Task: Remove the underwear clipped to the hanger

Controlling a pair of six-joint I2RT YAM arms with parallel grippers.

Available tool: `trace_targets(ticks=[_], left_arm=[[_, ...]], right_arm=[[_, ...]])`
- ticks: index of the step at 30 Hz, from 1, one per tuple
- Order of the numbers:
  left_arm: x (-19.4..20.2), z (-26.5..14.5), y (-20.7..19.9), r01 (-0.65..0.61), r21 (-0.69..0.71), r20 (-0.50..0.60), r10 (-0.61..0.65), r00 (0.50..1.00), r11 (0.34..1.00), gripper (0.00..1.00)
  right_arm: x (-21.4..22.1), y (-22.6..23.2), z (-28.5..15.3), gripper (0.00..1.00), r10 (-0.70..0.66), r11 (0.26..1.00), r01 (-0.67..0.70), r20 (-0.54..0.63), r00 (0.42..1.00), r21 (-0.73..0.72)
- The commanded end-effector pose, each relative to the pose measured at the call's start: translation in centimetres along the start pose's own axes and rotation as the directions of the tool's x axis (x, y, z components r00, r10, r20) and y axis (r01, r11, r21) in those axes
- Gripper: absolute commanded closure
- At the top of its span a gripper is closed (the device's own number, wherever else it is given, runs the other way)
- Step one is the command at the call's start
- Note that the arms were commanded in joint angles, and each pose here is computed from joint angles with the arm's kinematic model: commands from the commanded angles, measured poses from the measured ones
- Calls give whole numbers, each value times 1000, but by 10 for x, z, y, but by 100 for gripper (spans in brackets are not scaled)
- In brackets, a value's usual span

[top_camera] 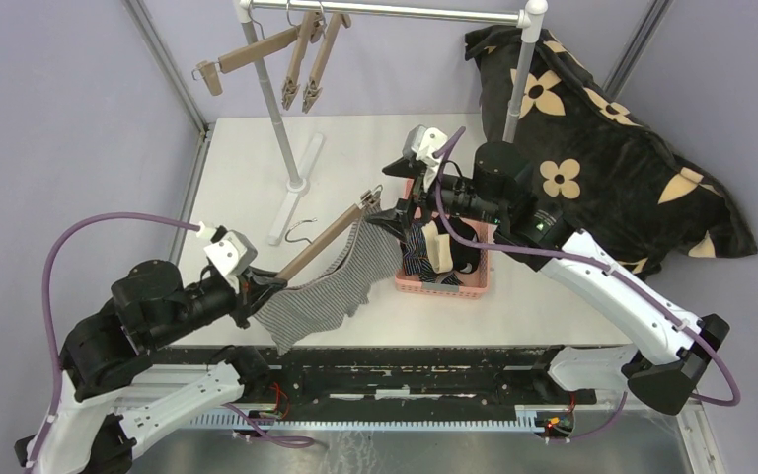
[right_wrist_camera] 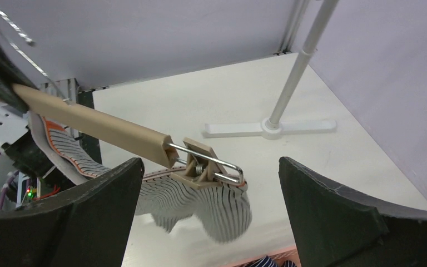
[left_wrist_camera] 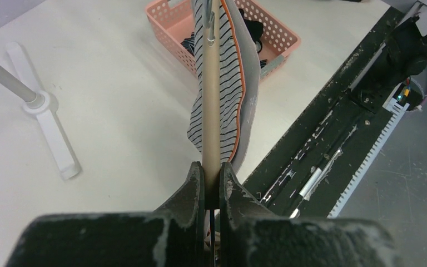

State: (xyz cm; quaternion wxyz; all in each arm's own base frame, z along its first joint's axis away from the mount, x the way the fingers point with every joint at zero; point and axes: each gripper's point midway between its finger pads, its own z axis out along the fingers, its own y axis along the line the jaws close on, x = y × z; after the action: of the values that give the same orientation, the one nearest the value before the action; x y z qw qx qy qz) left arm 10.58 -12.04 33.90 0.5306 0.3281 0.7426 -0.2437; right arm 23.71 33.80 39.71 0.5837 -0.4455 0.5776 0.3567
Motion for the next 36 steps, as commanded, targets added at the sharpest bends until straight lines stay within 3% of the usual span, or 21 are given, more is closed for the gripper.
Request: trace_targets(ticks=[1,7,12,23,27,33,36], left_arm=[[-21,-14,-12,16,63,110,-23,994,998,97],[-34,-31,-21,-3,116,183,-18,983,993,97],[-32,-29,-28,-1,154,168,-25,985,988,97],[-36,-12,-34,12,189,159,-43,986,982,97],[-39,-7,-37,22,201,169,-57,984,979,97],[-40,-2,-37,30,201,165,-64,984,979,97],[-41,0,-35,30,192,168,-63,984,981,97]], right_arm=[[-19,13,-20,0,-87,991,91,40,995,-102],[-10,31,-23,0,-72,960,74,18,997,-269],[-15,46,-28,1,-63,913,75,43,997,-402],[-32,57,-37,7,-56,885,96,101,993,-456],[-35,58,-38,18,-48,886,90,104,993,-455],[-39,58,-38,44,-44,885,91,113,993,-456],[-39,59,-39,65,-42,884,89,112,993,-459]])
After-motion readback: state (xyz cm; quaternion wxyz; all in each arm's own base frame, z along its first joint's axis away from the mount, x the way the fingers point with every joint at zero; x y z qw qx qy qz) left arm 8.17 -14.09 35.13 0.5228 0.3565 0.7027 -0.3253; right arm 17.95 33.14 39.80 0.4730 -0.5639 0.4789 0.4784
